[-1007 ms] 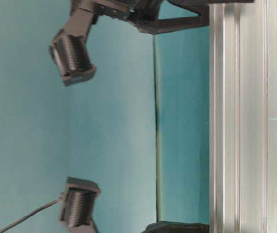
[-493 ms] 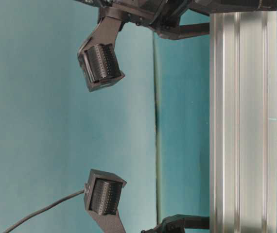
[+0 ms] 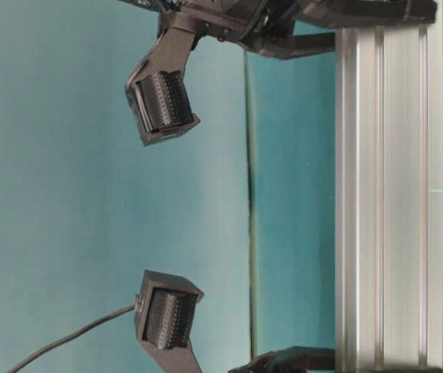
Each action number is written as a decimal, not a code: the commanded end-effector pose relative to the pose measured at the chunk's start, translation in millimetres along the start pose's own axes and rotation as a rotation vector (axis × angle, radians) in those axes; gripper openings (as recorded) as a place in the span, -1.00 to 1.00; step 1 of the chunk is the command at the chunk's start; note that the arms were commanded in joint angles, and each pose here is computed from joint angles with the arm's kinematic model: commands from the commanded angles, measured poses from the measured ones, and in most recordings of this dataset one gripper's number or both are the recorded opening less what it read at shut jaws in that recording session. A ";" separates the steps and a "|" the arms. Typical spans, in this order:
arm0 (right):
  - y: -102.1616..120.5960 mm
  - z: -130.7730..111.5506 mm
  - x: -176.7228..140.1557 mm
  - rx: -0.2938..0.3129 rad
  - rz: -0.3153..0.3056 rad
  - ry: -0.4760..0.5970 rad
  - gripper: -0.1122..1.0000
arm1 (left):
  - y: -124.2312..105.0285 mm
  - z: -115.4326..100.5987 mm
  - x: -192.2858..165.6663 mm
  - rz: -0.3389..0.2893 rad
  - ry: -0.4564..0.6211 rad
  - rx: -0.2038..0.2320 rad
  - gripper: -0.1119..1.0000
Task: Lift the metal rail with both hands.
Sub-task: 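Hold the rail with both grippers and begin lifting it upward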
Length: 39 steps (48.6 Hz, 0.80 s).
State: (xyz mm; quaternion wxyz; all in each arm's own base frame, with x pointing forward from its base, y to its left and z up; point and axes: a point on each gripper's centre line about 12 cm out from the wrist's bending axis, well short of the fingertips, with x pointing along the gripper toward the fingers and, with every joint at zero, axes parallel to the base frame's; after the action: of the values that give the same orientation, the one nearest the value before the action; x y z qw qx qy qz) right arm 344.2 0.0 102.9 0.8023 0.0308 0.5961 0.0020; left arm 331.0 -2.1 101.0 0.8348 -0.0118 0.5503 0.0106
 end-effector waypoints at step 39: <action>0.6 6.9 -4.4 0.003 0.002 -0.018 -0.11 | -0.7 10.0 -11.1 -0.002 -0.048 -0.001 -0.15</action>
State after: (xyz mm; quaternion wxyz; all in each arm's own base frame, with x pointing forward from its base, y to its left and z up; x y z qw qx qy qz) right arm 345.1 1.1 103.4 0.8019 0.0293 0.5968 0.0039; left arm 331.1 -2.1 102.5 0.8361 -0.0132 0.5484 0.0114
